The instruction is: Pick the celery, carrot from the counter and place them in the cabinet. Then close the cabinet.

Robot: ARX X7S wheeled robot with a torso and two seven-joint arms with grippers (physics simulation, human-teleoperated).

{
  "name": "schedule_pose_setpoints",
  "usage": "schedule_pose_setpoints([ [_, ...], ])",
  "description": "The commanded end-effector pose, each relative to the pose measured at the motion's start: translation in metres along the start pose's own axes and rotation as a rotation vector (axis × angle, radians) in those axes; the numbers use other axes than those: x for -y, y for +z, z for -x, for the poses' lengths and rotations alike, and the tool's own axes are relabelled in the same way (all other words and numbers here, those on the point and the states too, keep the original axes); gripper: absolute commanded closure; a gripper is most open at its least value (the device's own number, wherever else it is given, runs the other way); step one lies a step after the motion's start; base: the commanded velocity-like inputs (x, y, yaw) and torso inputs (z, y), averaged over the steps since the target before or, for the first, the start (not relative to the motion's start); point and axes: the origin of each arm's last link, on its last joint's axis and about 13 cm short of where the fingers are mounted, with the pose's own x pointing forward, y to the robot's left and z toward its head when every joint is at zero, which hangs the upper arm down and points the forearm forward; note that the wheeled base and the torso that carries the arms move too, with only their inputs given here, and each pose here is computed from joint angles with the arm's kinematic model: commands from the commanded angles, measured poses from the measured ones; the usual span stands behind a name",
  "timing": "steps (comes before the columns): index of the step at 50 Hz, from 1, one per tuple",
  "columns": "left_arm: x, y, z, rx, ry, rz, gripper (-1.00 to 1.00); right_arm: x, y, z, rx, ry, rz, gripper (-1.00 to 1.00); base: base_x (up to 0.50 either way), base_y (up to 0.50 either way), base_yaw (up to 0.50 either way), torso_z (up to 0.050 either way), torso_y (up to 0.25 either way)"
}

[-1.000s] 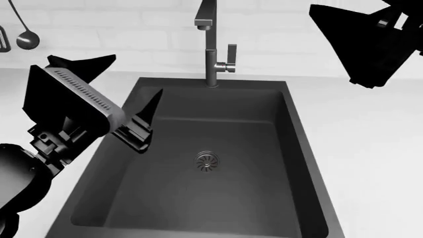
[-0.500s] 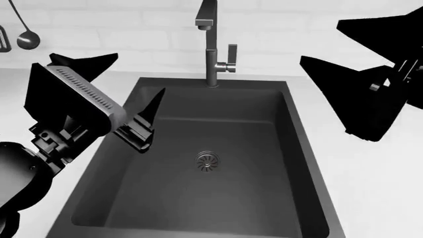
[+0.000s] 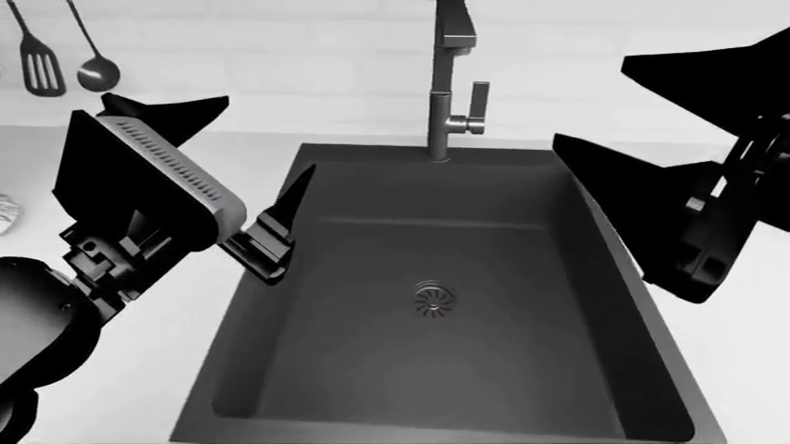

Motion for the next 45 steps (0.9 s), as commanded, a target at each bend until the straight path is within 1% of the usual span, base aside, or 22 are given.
schedule_pose_setpoints([
  [1,0.0001,0.001,0.0005,0.0,-0.001,-0.001,-1.0,-0.0008,0.0002,-0.0005,-0.005,0.006,0.008,-1.0,-0.02,0.19,0.0,0.0,0.0],
  [45,0.0008,-0.0009,-0.0005,-0.002,0.004,0.004,-1.0,-0.0037,-0.0035,-0.0027,-0.01,0.037,0.008,-1.0,-0.02,0.19,0.0,0.0,0.0],
])
